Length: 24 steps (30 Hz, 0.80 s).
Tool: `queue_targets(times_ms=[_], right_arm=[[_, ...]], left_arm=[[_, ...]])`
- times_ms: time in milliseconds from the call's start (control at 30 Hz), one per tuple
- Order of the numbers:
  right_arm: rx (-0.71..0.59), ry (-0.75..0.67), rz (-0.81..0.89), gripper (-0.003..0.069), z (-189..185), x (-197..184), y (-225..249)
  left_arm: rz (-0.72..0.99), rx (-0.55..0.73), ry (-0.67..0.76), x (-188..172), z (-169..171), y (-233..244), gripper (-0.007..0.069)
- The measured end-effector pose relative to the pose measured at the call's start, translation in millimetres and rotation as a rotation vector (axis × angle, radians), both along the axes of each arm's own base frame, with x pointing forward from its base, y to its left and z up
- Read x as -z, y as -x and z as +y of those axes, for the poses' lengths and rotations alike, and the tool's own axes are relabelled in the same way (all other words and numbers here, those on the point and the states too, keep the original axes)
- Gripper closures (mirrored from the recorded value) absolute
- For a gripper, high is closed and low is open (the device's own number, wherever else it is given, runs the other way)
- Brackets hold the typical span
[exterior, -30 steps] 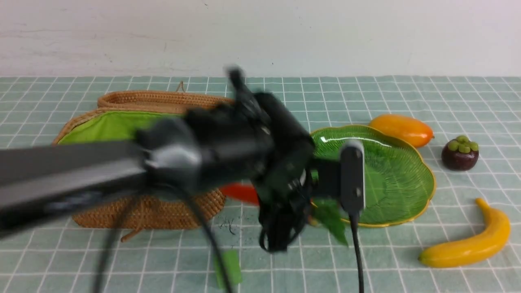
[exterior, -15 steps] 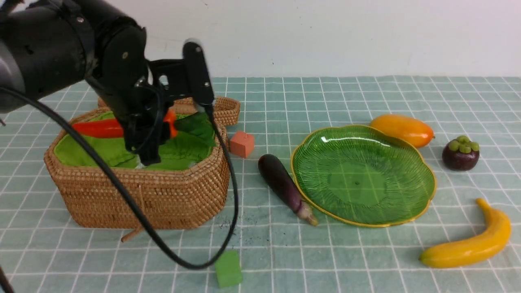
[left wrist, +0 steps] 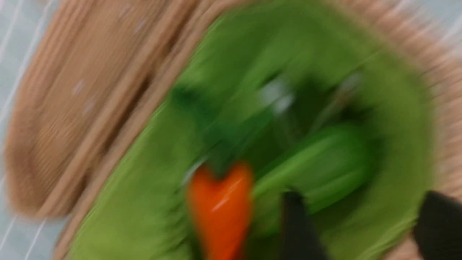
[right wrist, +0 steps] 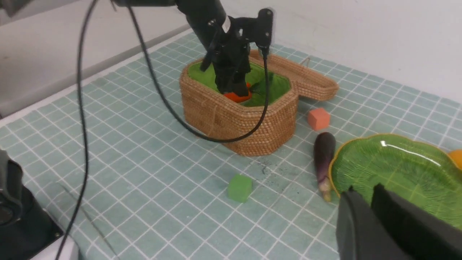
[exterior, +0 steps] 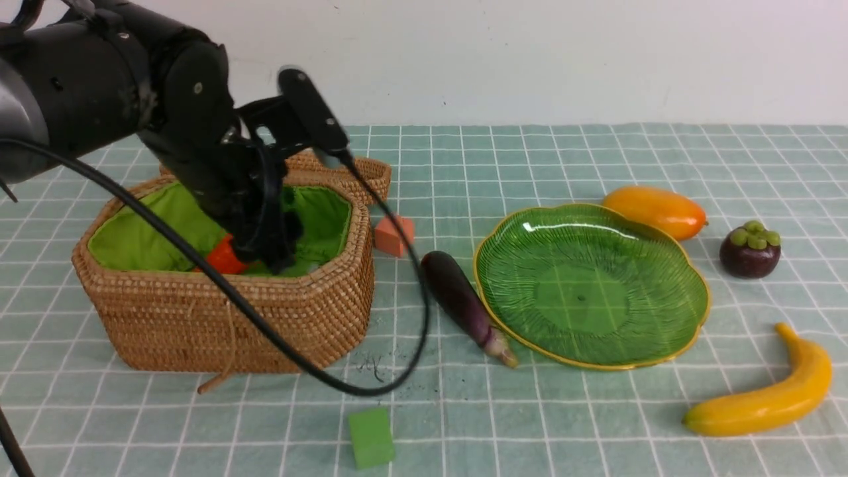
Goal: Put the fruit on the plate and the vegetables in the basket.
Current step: Use the left arm to grab an eggplant and put it into the left basket
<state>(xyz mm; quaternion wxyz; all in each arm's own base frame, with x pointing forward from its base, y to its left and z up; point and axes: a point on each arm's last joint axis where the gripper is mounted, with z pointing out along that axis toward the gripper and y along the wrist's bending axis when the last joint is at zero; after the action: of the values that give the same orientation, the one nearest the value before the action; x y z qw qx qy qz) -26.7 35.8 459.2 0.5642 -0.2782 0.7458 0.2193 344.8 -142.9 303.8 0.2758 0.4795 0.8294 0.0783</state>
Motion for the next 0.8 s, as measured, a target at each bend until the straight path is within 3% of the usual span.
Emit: queue_targets(times_ms=[67,200,233,300,467,600,667,800], right_arm=[[0.006,0.001,0.001,0.0580,0,0,0],[0.009,-0.009,0.010,0.0578,0,0,0],[0.011,-0.013,0.014,0.0577,0,0,0],[0.011,-0.018,0.018,0.0575,0,0,0],[0.005,-0.010,0.030,0.0574,0,1,0],[0.003,-0.008,0.033,0.0574,0,2,1],[0.003,-0.008,0.033,0.0574,0,2,1],[0.002,-0.005,0.037,0.0571,0,2,1]], left_arm=[[0.013,0.091,0.026,-1,-27,14,0.0427],[0.020,0.197,0.068,3,-70,32,0.0627],[0.035,0.189,0.094,7,-83,34,0.0638],[0.060,0.133,0.146,11,-97,32,0.0638],[0.206,-0.266,0.340,14,-123,8,0.0616],[0.256,-0.470,0.379,16,-131,-6,0.0552],[0.250,-0.588,0.392,23,-138,-21,0.0452],[0.212,-0.697,0.415,35,-143,-36,0.0326]])
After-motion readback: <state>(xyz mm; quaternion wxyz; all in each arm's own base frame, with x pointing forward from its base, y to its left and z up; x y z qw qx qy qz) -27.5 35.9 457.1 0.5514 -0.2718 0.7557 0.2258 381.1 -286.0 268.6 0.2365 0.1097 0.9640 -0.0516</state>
